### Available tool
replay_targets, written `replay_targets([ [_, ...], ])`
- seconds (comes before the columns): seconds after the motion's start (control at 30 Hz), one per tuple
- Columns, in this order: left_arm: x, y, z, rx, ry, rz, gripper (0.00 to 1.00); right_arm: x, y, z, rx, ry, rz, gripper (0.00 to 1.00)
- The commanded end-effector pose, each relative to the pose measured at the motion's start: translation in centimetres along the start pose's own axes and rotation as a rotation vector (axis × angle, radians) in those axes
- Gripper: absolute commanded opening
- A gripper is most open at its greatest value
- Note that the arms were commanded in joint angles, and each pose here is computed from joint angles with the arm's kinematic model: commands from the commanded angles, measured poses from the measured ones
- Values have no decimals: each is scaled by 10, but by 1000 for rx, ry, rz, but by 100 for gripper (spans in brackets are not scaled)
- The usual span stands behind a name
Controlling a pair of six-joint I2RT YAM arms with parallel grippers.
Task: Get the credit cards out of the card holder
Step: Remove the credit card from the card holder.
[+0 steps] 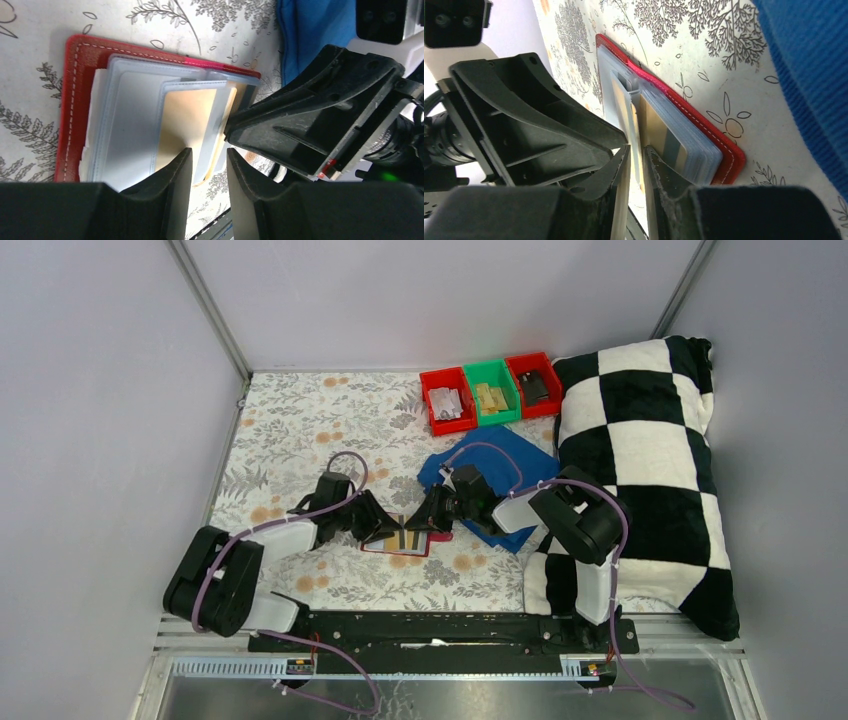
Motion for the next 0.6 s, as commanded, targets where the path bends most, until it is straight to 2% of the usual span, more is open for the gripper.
replay_targets([
  [0.0, 7, -4, 5, 17, -17, -18, 35, 5, 2, 4, 15, -15, 39, 22],
  [0.13, 10, 8, 4, 10, -23, 31, 35, 6, 3, 5, 26, -14, 69, 22],
  [0.43, 11, 11, 3, 7, -23, 26, 35, 9, 5, 7, 28, -11, 81, 16],
  [0.57, 10, 8, 3, 19, -23, 22, 34, 7, -1, 6, 7, -17, 25, 23],
])
Point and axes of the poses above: each gripper's point midway between its finger pads, its own x axis out along the fingers, its own y axis along the line the jaws close on, z = x × y, the point moved 8 cm from there along -x, back along the fingers, and after that the axes turned 11 degrees about -x, right-handed, at the moved point
